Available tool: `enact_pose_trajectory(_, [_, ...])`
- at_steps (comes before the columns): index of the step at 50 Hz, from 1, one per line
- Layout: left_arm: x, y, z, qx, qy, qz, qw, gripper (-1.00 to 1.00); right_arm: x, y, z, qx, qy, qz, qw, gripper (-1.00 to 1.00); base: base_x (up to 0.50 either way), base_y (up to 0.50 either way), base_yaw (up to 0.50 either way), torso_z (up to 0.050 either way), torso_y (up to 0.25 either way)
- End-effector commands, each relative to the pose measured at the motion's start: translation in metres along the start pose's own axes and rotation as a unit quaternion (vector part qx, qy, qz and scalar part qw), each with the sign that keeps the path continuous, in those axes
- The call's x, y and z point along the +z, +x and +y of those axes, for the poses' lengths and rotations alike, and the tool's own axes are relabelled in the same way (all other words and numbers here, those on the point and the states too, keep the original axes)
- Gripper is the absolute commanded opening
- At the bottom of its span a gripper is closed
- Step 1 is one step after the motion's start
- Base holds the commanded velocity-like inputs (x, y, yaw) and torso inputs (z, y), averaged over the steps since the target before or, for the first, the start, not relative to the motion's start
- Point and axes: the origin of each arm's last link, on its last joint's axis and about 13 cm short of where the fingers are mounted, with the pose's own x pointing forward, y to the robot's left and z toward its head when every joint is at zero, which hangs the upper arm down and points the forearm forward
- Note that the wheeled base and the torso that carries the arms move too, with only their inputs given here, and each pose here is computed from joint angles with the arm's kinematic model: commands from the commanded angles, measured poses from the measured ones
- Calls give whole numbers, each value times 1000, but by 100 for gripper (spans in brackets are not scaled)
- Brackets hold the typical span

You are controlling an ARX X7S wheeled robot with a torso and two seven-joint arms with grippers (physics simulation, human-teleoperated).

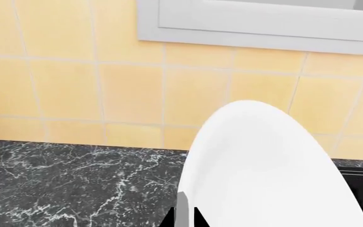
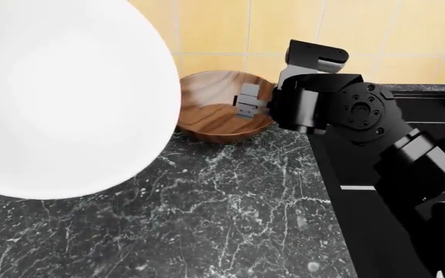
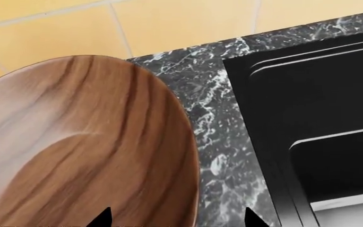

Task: Stack the bowls in the sink.

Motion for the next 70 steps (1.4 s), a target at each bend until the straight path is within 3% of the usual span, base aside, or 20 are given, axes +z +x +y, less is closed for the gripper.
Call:
enact_pose_trajectory(1, [0,-1,0,1,-4,-8,1000,-100,-4,5,1,12,2,6,1000,100,0,0,0,0,0])
enact_pose_trajectory(37, [-1,1,0,-1,-3,-6,1000,-100,-14,16,-5,16,17,26,999,100,0,0,0,0,0])
enact_pose_trajectory(38, [-1,0,0,-1,-3,-6,1000,-100,-15,16,-5,17,16,26,999,-100,0,0,0,0,0])
enact_pose_trajectory(46, [-1,1,0,0,-3,-7,1000,-100,-14,13,-5,19,17,7,1000,-100,0,0,0,0,0])
enact_pose_trajectory(49, [0,1,0,1,-2,-7,1000,-100,-12,9,-6,45,28,-38,998,-100,0,0,0,0,0])
enact_pose_trajectory(57, [0,2,-1,2,2,-7,1000,-100,-1,-3,-7,59,26,-66,996,-100,0,0,0,0,0])
enact_pose_trajectory(70, [1,-2,1,7,-2,-14,1000,-100,29,-52,-22,54,45,-144,987,-100,0,0,0,0,1])
